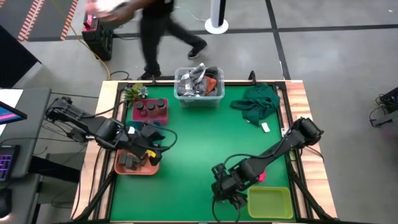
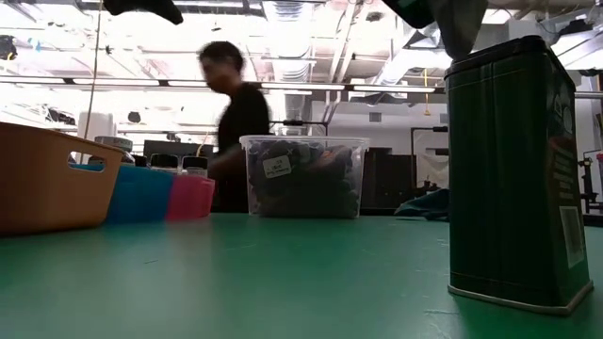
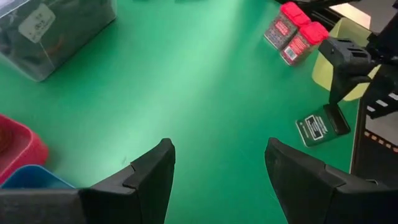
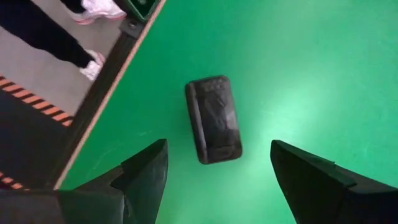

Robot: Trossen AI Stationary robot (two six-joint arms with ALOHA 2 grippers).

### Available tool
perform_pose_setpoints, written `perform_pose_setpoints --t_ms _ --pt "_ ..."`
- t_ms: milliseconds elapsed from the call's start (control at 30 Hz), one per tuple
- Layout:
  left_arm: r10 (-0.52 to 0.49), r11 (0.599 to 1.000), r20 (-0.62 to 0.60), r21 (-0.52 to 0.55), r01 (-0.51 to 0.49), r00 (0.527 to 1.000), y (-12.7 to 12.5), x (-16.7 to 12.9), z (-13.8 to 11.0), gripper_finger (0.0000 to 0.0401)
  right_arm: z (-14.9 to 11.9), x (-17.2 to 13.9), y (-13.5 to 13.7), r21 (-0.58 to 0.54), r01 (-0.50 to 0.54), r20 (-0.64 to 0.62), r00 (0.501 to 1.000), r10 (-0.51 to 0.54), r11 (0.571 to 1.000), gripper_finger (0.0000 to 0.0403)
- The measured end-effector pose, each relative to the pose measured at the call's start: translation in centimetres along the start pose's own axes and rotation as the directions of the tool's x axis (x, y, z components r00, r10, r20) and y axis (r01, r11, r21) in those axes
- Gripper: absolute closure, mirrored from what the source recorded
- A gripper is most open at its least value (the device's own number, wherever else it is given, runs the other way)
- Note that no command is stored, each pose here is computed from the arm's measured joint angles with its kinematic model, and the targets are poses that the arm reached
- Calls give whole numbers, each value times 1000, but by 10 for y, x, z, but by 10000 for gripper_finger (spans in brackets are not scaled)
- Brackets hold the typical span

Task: Sort spices by type
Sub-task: Put the black spice can into the orange bin

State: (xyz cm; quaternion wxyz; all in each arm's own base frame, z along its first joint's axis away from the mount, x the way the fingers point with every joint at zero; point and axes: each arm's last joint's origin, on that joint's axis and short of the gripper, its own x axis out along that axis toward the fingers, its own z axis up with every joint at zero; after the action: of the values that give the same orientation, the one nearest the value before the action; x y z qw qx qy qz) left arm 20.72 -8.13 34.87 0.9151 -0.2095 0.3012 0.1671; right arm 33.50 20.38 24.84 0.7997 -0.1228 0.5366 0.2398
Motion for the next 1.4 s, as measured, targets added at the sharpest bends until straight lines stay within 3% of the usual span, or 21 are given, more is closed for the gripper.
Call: perform_pose_setpoints --t_ms 467,833,1400 --pt "-33 999 15 -11 33 999 -10 -8 -10 163 -2 18 17 -71 63 -38 997 -66 995 97" --pt "-107 994 -18 28 107 994 -23 -19 -25 163 -3 33 9 -57 98 -74 992 -102 994 100" --pt "-153 987 -57 44 156 987 -35 -26 -41 163 -1 33 8 -56 69 -58 996 -72 996 193"
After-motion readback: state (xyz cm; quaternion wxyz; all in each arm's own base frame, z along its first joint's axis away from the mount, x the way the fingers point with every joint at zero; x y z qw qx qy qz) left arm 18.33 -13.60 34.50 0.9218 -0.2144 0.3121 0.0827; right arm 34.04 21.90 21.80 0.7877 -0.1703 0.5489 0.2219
